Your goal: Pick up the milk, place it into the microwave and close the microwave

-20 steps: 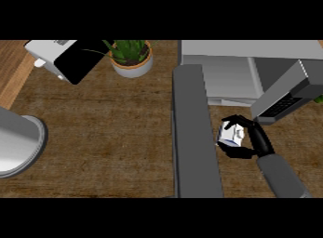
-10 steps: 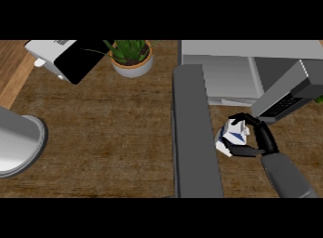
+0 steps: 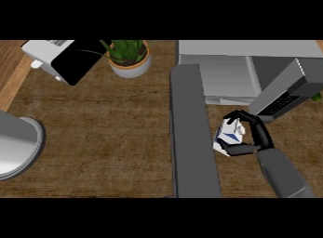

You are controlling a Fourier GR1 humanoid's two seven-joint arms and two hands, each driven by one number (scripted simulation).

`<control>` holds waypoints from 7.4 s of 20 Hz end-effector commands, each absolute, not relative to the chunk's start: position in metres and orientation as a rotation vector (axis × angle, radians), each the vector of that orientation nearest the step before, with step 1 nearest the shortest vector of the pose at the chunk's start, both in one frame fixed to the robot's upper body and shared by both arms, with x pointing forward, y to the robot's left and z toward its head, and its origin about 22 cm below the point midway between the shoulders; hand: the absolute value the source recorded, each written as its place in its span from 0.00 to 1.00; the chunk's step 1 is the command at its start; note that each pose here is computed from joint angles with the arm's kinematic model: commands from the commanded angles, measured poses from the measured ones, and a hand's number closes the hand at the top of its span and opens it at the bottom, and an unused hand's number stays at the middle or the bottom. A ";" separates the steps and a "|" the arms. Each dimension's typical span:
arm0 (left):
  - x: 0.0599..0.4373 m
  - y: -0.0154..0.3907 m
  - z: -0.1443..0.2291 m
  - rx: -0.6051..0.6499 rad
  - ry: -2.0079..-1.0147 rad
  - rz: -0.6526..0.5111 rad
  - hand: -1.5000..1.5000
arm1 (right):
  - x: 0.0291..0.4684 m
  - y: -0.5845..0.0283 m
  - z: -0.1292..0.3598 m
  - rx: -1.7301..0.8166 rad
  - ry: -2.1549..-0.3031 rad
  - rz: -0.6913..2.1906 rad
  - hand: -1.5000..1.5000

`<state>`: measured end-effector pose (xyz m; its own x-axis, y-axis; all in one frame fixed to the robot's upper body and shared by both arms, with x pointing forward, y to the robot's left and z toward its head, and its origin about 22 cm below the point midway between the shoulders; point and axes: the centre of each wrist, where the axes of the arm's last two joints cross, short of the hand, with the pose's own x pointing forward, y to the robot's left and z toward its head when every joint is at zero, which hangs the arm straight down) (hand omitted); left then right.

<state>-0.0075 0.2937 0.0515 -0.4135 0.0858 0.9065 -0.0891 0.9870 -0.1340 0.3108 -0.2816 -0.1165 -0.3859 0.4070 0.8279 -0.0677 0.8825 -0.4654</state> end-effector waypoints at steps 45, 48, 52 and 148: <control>0.054 0.328 0.020 -0.025 -1.953 0.089 0.00 | 0.430 -0.231 0.017 -0.819 -1.812 0.476 0.00; 0.048 0.331 0.019 -0.066 -1.932 0.060 0.00 | 0.433 -0.234 0.023 -0.748 -1.801 0.443 0.00; 0.056 0.324 0.022 -0.081 -1.934 0.031 0.00 | 0.427 -0.228 0.009 -0.672 -1.824 0.439 0.00; 0.288 0.013 -0.001 -0.298 -1.768 -0.358 1.00 | 0.204 -0.370 0.063 0.198 -2.166 0.373 0.00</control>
<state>0.2777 0.0154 -0.0106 -0.2098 -0.0365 0.9771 0.4155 0.9013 0.1228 0.2002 -0.3714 0.0557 -0.5768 0.0246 0.8165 -0.2351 0.9522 -0.1948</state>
